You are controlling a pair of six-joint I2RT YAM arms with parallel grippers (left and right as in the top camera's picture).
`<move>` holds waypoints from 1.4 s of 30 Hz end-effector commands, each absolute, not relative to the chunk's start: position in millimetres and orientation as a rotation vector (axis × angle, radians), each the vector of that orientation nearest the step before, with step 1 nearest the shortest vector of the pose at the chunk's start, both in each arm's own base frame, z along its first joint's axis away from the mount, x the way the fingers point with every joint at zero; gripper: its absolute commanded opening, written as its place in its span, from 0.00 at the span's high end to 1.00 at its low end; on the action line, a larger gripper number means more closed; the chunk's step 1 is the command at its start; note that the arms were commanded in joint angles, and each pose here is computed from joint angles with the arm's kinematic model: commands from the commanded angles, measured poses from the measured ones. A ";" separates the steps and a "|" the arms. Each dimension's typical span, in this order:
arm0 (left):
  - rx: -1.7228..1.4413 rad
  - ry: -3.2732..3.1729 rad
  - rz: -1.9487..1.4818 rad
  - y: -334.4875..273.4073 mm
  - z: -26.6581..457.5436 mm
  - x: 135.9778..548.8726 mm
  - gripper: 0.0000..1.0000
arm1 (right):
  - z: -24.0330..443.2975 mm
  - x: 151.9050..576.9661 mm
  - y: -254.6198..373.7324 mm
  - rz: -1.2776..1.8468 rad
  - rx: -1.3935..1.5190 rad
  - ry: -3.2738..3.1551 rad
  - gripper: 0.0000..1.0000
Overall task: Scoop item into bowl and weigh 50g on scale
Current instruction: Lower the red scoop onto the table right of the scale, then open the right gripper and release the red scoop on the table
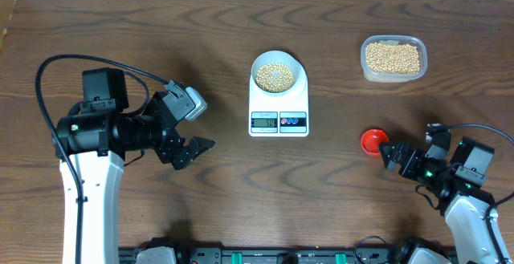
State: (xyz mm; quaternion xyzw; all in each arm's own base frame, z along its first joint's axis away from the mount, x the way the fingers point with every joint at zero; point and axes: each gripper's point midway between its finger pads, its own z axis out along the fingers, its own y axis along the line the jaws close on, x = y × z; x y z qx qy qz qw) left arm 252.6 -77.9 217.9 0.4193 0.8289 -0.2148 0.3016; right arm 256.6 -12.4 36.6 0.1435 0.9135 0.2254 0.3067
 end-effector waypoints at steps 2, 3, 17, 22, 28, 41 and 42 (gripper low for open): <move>1.128 2.154 -0.556 -80.1 229.1 254.5 0.07 | 35.5 261.7 -28.8 0.424 0.257 2.414 0.01; 1.128 2.154 -0.557 -80.1 229.0 254.5 0.07 | 36.0 263.5 -32.4 0.398 0.259 2.408 0.01; 1.128 2.154 -0.556 -80.1 229.1 254.5 0.07 | 29.2 268.0 6.8 0.295 -0.019 2.472 0.01; 1.128 2.154 -0.557 -80.1 229.0 254.5 0.07 | 17.6 259.1 -37.7 -0.123 0.054 2.553 0.01; 1.128 2.154 -0.556 -80.1 229.1 254.5 0.07 | 20.5 264.6 -28.5 -0.063 0.026 2.529 0.01; 1.128 2.154 -0.557 -80.1 229.0 254.5 0.07 | 20.2 249.8 36.5 0.447 0.045 2.562 0.01; 1.128 2.154 -0.557 -80.1 229.0 254.5 0.07 | 27.4 252.1 49.4 0.548 0.008 2.525 0.01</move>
